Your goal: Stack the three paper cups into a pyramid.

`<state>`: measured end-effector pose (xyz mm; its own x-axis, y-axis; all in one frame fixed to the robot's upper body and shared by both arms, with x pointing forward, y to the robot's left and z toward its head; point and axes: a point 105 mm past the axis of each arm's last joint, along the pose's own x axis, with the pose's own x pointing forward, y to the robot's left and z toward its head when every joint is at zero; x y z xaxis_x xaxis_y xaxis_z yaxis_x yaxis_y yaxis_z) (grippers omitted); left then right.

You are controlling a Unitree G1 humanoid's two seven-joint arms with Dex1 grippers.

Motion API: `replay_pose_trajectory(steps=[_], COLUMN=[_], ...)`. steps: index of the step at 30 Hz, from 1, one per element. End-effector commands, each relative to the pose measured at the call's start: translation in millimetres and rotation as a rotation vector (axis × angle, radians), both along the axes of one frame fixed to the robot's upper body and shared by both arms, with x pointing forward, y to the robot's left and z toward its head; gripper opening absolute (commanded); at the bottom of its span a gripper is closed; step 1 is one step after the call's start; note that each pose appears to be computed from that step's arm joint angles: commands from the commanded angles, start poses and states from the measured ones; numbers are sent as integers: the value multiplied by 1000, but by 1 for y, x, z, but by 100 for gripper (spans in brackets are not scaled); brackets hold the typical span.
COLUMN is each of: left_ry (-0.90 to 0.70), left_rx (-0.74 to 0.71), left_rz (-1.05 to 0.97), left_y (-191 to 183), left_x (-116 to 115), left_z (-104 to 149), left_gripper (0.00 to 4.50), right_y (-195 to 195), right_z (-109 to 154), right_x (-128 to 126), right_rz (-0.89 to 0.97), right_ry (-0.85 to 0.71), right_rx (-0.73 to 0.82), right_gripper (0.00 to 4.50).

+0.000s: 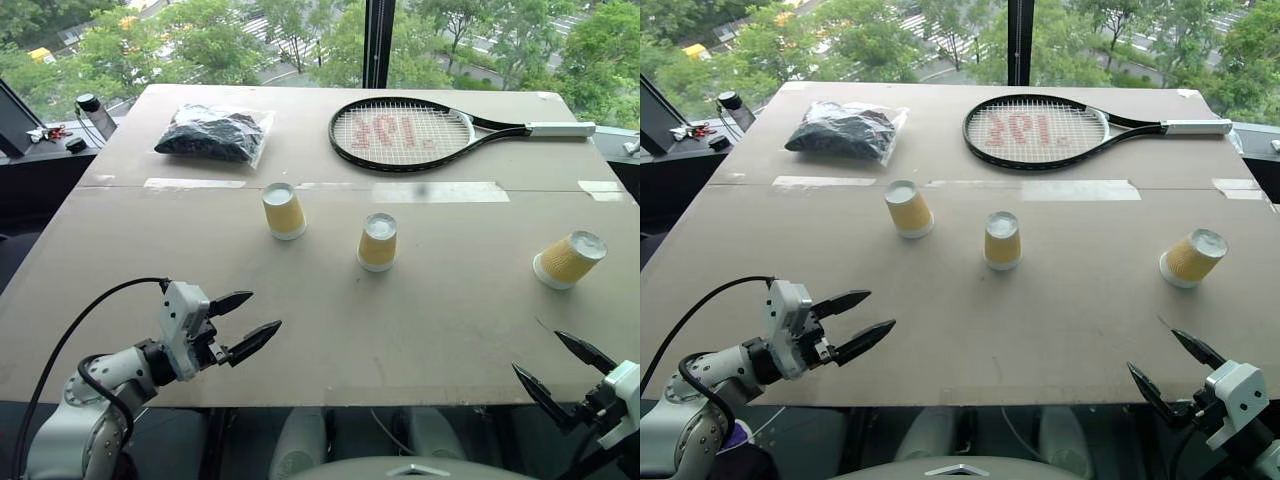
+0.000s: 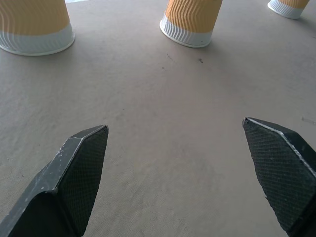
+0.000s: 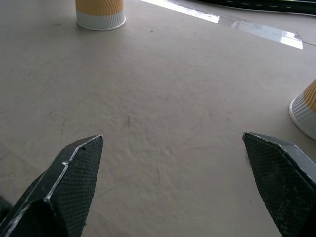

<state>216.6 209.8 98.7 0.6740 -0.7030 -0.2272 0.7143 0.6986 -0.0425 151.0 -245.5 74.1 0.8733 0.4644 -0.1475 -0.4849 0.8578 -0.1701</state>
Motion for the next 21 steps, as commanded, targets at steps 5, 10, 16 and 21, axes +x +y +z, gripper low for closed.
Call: replay_pose_trajectory(steps=[5,10,16,21], left_ry=[-52,-95,-117,-163], left_rx=[-18,-8,-11,-23], left_rz=[-58,-109,-154,-129], left_y=[-13,-27,-51,-57], left_x=[6,16,39,62], left_z=[11,20,32,45], left_gripper=[447,447,447,447], right_y=[25,31,48,58], right_z=[36,44,51,57], right_x=[38,49,38,37], right_rz=[9,77,318,375], right_ry=[-160,-170,-140,-148], right_rx=[77,83,67,86], right_gripper=[450,450,450,450])
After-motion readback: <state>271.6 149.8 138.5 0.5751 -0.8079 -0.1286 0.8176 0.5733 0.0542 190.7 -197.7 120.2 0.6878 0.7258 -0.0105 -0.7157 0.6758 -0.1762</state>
